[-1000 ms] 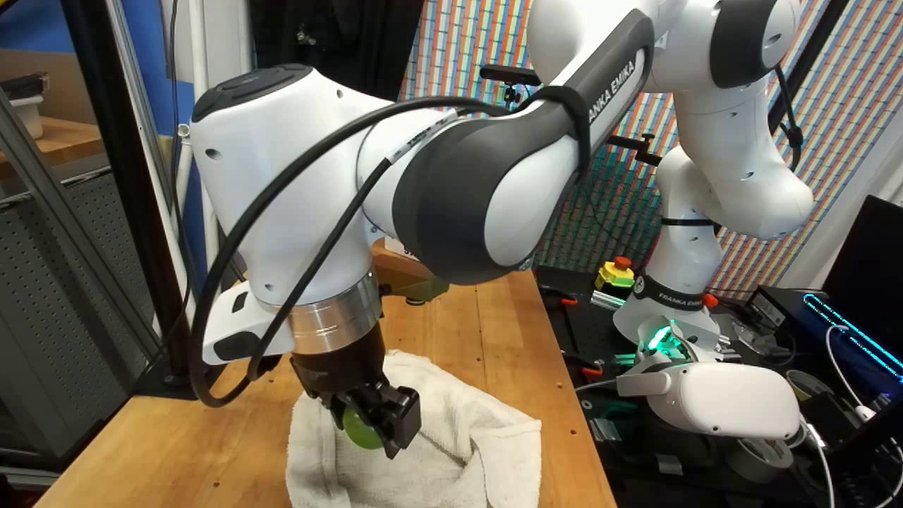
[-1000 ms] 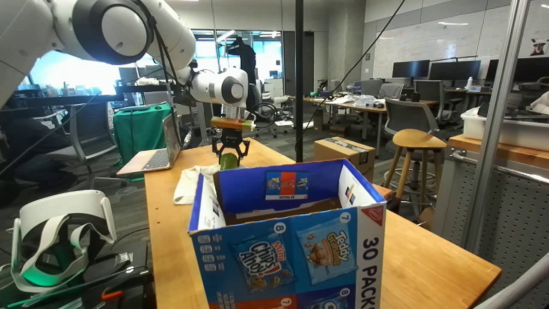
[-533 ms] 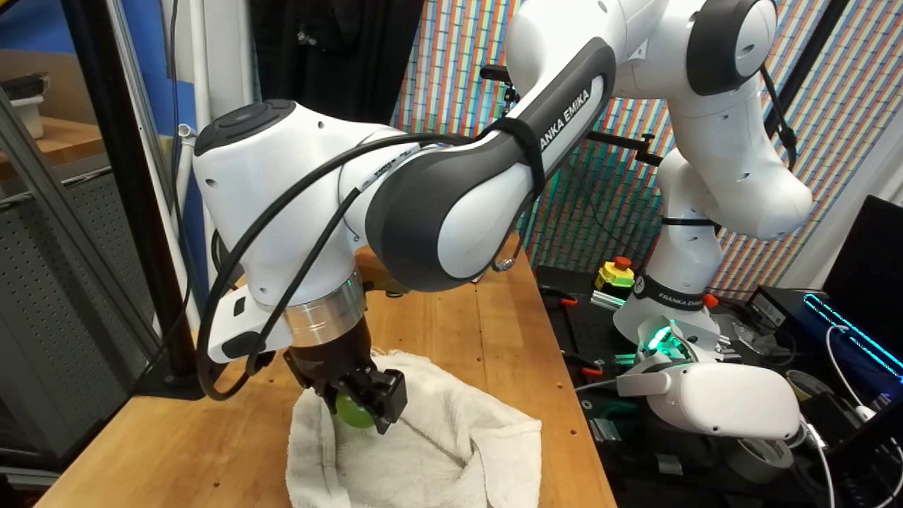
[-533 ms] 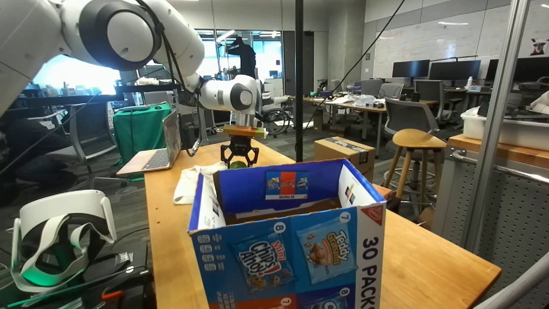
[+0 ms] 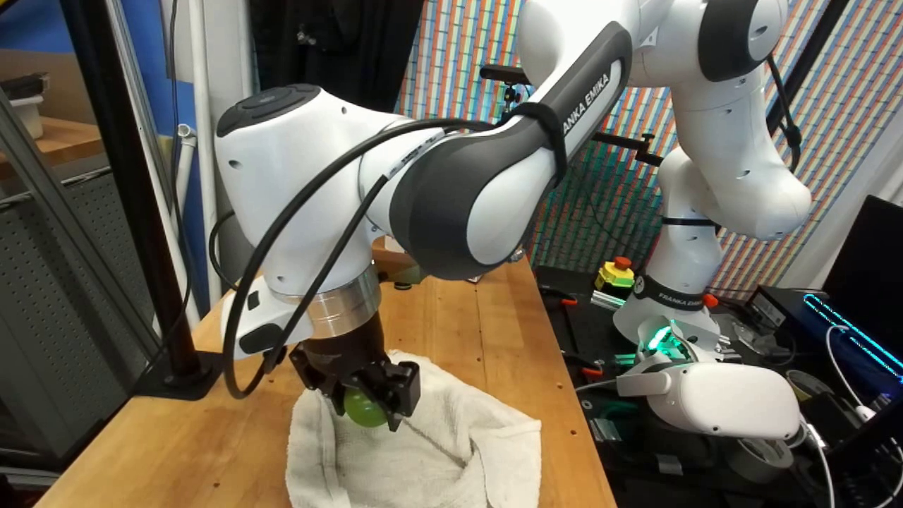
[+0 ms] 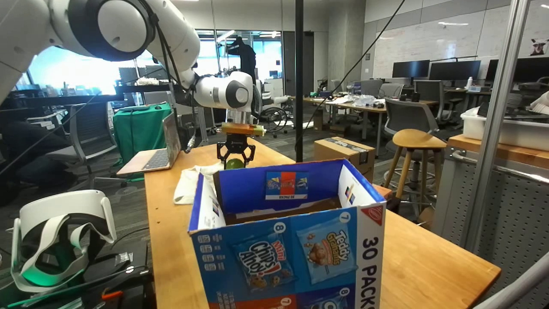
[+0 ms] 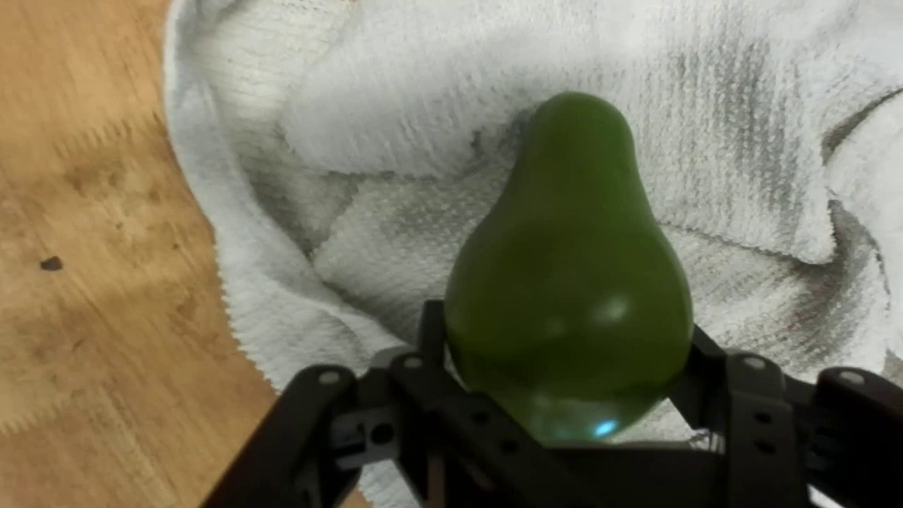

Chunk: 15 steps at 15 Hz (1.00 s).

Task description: Put the green object in the towel then put it in the box

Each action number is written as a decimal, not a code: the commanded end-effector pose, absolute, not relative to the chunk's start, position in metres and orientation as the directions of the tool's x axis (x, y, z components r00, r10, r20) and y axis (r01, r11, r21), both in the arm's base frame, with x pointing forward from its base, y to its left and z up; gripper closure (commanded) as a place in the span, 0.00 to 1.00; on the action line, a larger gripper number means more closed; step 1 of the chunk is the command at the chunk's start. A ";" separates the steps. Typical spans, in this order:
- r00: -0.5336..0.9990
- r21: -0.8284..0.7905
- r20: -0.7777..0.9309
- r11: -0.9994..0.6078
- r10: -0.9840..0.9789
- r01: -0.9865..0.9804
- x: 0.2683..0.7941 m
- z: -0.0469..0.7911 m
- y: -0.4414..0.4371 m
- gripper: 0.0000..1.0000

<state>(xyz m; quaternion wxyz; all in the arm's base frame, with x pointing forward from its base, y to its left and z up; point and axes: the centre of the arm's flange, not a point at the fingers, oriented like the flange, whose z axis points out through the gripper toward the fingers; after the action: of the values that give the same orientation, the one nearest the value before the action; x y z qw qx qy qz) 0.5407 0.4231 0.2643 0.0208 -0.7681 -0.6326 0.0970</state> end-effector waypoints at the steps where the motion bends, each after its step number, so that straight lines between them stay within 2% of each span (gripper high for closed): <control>1: 0.135 -0.173 -0.105 -0.152 0.985 0.973 0.512 0.283 0.420 0.54; 7: 0.099 -0.243 -0.114 -0.124 0.989 0.962 0.485 0.285 0.448 0.54; 8: 0.097 -0.251 -0.116 -0.124 0.989 0.960 0.484 0.286 0.450 0.07; 10: 0.105 -0.249 -0.117 -0.131 0.988 0.959 0.484 0.288 0.451 0.01; 15: 0.178 -0.162 -0.118 -0.195 0.977 0.967 0.515 0.306 0.414 0.00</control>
<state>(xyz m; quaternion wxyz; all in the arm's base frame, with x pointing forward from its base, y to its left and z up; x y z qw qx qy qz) 0.4963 0.4467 0.2833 0.0448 -0.7493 -0.6500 0.1187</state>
